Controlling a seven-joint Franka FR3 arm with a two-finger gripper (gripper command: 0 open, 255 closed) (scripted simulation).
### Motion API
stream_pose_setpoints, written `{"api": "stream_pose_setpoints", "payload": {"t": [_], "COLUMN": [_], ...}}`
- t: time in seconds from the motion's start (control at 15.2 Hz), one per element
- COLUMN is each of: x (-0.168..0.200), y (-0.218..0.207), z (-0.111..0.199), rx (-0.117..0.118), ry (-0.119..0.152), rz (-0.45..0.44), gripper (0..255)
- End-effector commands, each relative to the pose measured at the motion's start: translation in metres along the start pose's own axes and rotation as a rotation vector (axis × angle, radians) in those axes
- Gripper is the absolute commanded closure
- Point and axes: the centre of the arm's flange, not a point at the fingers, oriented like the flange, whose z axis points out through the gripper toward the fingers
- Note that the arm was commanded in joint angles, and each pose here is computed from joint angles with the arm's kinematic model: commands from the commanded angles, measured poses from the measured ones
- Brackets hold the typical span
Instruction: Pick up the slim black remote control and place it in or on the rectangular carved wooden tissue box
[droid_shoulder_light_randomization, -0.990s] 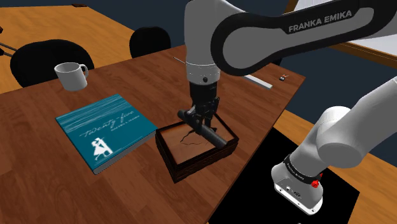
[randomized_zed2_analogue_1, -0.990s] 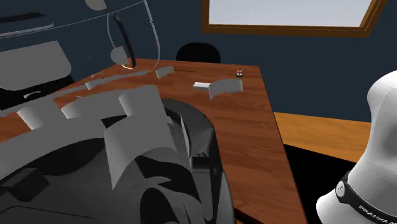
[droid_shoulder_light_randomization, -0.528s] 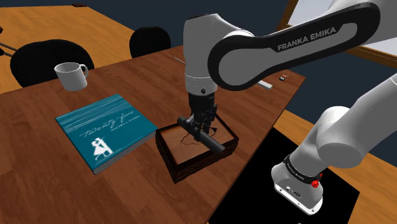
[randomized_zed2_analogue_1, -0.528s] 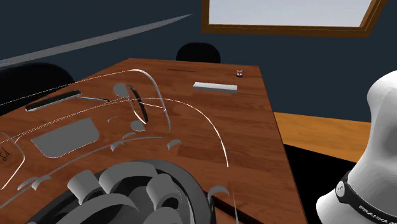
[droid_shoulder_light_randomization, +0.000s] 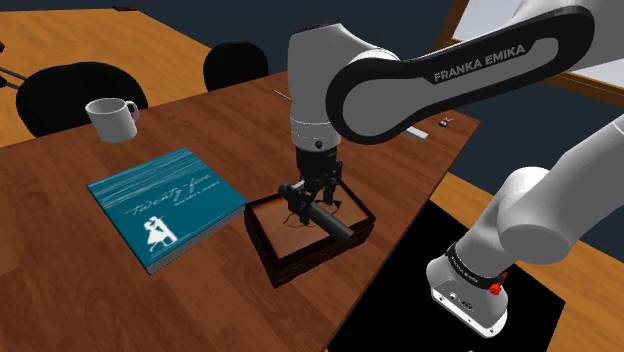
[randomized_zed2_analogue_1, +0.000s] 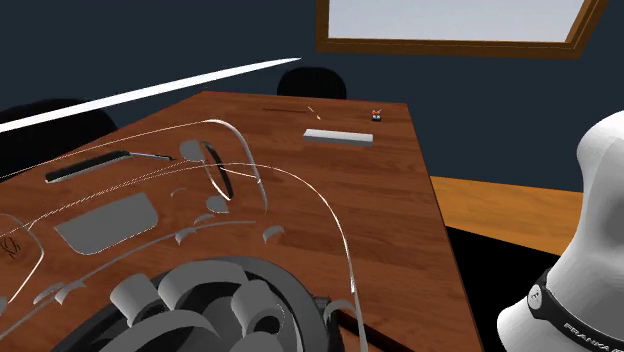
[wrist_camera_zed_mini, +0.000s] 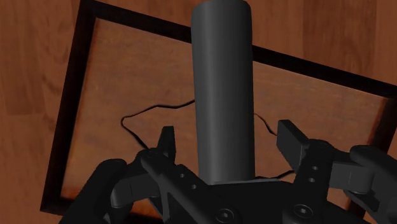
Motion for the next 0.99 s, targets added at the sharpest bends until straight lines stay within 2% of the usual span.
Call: {"api": "stream_pose_setpoints", "payload": {"t": [0.0, 0.2, 0.46, 0.92], "x": [0.000, 0.000, 0.000, 0.000], "y": [0.000, 0.000, 0.000, 0.000], "z": [0.000, 0.001, -0.049, -0.049], "rx": [0.000, 0.000, 0.000, 0.000], "ry": [-0.001, -0.001, -0.001, -0.001], "rz": [0.000, 0.000, 0.000, 0.000], "gripper": [0, 0, 0, 0]}}
